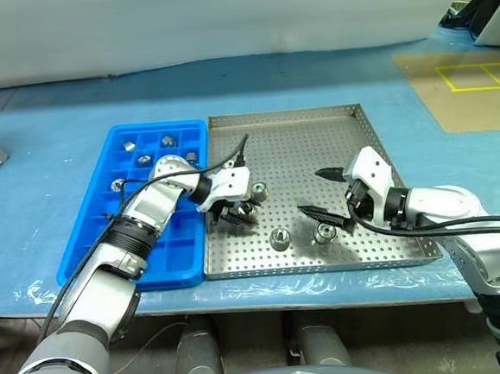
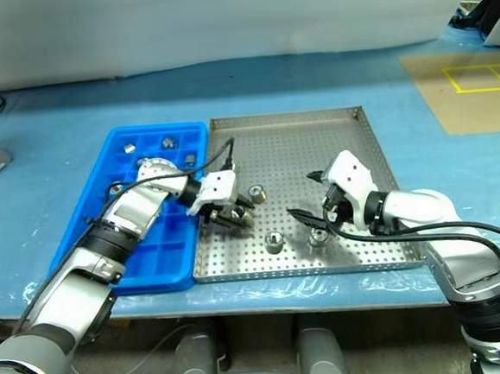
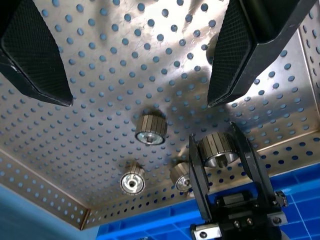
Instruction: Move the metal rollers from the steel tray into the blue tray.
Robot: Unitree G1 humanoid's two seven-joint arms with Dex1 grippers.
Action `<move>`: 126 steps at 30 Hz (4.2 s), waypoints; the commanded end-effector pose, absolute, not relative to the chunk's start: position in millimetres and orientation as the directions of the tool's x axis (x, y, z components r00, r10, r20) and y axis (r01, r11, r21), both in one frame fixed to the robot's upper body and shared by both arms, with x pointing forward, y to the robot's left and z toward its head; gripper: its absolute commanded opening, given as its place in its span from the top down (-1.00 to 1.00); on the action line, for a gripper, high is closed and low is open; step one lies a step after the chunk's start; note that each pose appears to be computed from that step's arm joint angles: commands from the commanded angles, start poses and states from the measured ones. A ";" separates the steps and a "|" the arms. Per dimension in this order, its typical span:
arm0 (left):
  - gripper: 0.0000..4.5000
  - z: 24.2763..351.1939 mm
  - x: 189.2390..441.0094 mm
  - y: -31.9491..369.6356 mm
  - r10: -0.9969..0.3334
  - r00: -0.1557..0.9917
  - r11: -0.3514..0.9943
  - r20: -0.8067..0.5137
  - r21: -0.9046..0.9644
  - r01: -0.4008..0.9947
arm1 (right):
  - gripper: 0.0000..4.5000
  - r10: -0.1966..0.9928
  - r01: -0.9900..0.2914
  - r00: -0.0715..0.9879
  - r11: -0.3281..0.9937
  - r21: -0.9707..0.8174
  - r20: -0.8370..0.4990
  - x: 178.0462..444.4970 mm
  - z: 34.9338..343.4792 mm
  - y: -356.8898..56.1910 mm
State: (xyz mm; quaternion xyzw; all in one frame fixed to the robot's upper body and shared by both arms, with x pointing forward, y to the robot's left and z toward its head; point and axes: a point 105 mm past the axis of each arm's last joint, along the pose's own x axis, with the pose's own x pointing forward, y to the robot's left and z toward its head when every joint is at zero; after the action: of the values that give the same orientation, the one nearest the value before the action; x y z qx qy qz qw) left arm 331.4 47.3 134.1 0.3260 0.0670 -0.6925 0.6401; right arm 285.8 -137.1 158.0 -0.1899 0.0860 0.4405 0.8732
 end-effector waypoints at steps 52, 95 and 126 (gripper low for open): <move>0.15 122.2 320.3 247.1 -0.289 0.923 0.858 -0.254 0.360 0.367 | -1.00 0.977 -0.942 -0.054 -0.119 -0.314 -0.209 318.1 194.5 7.7; -0.64 140.7 367.6 33.6 -0.914 0.130 0.003 -0.384 0.313 0.950 | -1.00 0.801 -0.796 0.580 0.519 -0.310 -0.147 306.9 197.9 -115.7; -0.64 85.7 387.4 28.8 -0.820 0.243 0.068 -0.519 0.333 0.941 | -1.00 0.717 -0.749 0.661 0.616 -0.243 -0.219 281.6 166.0 -127.7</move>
State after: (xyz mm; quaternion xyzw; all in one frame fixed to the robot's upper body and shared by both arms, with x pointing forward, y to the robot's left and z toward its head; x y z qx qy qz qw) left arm 385.2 26.5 85.7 0.3040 0.0980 -0.6143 0.7216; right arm 281.7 -131.3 154.4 -0.1468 0.0741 0.4057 0.8991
